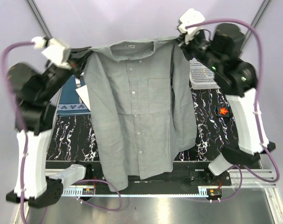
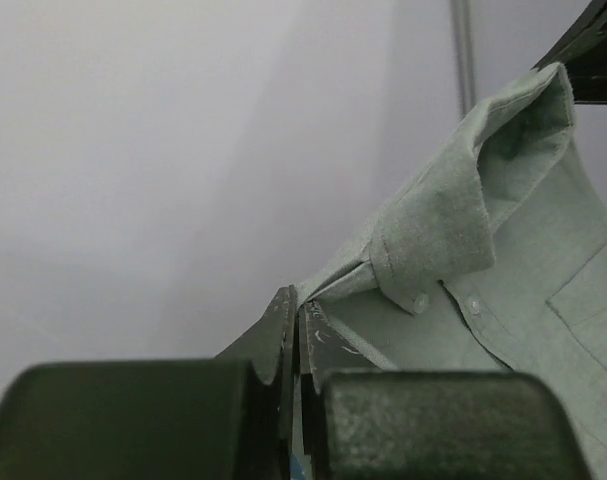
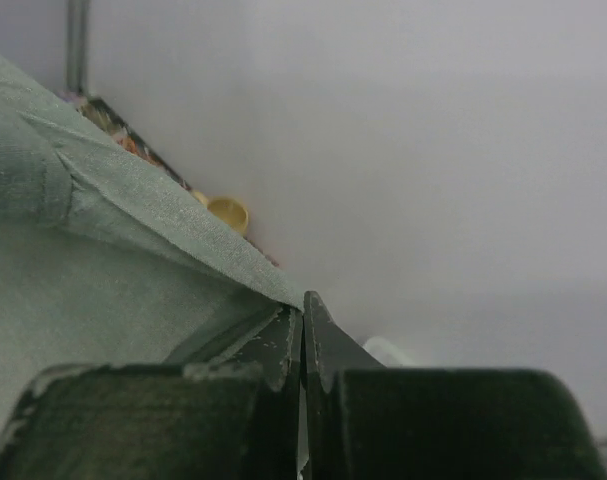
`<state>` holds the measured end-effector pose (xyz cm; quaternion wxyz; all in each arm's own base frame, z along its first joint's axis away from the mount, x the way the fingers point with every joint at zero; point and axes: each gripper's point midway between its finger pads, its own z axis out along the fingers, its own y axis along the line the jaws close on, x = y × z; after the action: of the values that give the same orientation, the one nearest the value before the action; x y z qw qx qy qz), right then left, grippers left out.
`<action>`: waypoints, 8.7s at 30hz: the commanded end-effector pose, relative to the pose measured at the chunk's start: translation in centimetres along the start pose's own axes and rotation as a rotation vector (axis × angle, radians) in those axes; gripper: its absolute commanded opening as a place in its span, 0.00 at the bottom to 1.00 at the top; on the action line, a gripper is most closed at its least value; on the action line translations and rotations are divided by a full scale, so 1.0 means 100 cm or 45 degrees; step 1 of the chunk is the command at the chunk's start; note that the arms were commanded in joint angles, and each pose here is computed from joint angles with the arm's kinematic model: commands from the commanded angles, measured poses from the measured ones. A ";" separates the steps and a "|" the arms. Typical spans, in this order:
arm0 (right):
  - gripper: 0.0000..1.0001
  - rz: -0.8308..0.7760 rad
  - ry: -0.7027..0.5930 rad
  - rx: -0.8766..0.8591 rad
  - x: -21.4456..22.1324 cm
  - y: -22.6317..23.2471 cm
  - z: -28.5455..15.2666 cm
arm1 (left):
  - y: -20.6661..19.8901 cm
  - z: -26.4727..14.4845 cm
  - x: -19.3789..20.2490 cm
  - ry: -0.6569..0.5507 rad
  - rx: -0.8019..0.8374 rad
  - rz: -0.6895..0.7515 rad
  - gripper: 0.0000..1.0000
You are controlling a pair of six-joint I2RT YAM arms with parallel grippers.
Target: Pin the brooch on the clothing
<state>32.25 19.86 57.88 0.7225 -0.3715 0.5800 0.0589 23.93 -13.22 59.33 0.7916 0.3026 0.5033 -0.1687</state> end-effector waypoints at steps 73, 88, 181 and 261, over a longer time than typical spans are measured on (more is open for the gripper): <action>0.78 0.766 1.509 -0.774 0.419 0.194 -0.085 | -0.317 -0.259 0.406 1.005 1.879 0.473 0.22; 0.76 0.737 1.510 -0.729 0.427 0.185 -0.072 | -0.041 -0.119 0.284 1.165 0.954 1.078 0.00; 0.79 0.692 1.702 -0.668 0.468 0.169 -0.106 | 0.150 -0.301 0.479 1.943 0.235 -0.059 0.00; 0.11 0.459 1.221 -1.456 0.319 0.267 -0.073 | -0.028 -0.126 0.390 1.253 0.399 -0.152 0.99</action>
<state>24.90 19.22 13.80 0.0568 -0.5500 0.8019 0.2264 29.76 -4.55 17.41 0.3625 0.4492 0.8097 -0.1055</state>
